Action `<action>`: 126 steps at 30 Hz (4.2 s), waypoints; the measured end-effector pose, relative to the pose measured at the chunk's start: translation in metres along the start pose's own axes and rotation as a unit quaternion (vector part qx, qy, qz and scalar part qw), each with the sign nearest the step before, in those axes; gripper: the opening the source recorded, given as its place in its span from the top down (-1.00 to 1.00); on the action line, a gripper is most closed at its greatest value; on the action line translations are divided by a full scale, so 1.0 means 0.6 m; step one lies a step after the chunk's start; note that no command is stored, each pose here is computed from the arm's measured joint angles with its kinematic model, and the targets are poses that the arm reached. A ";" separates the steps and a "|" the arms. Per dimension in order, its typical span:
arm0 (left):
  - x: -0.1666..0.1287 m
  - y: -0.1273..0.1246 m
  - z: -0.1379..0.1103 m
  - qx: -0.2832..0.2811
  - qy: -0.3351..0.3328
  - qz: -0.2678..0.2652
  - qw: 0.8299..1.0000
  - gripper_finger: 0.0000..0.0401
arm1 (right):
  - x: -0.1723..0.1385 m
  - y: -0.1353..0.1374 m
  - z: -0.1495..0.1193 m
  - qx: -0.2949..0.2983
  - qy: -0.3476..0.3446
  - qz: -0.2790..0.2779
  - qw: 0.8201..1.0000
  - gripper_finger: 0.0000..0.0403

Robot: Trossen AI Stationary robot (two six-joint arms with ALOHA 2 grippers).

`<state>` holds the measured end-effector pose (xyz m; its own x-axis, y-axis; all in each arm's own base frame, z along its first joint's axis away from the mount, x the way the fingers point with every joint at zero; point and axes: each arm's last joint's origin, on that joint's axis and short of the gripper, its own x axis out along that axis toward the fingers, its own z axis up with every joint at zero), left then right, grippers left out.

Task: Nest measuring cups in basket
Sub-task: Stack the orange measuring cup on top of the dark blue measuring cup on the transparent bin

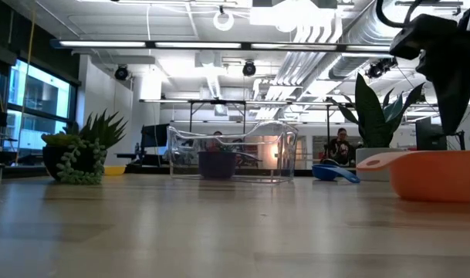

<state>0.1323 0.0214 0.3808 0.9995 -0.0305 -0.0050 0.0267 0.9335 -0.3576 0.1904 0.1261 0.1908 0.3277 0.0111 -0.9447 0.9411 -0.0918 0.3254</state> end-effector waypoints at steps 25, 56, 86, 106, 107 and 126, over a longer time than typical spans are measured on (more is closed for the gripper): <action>0.000 0.000 0.000 0.000 0.001 0.000 1.000 0.17 | 0.073 0.018 0.001 0.023 -0.024 -0.047 0.998 -0.10; 0.000 0.000 0.000 0.000 0.000 0.000 1.000 0.17 | -0.052 0.059 0.015 -0.184 -0.029 0.011 0.982 0.92; -0.001 -0.006 0.016 -0.013 -0.050 -0.021 0.998 0.17 | -0.139 0.473 0.388 -0.714 -0.148 -0.026 0.684 1.00; 0.004 -0.005 0.015 -0.014 -0.046 -0.019 0.999 0.17 | 0.006 0.452 0.446 -0.763 -0.145 -0.033 0.629 1.00; 0.005 -0.004 0.015 -0.015 -0.046 -0.018 0.999 0.17 | 0.006 0.453 0.446 -0.764 -0.145 -0.030 0.628 1.00; 0.007 -0.004 0.017 -0.014 -0.050 -0.020 0.998 0.17 | 0.037 0.456 0.450 -0.765 -0.144 -0.048 0.625 0.94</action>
<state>0.1367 0.0224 0.3910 0.9942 -0.0309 0.1026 0.0679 0.9222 -0.3808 0.4326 -0.1674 0.2480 0.4422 -0.2568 -0.8593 0.0046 0.9588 -0.2842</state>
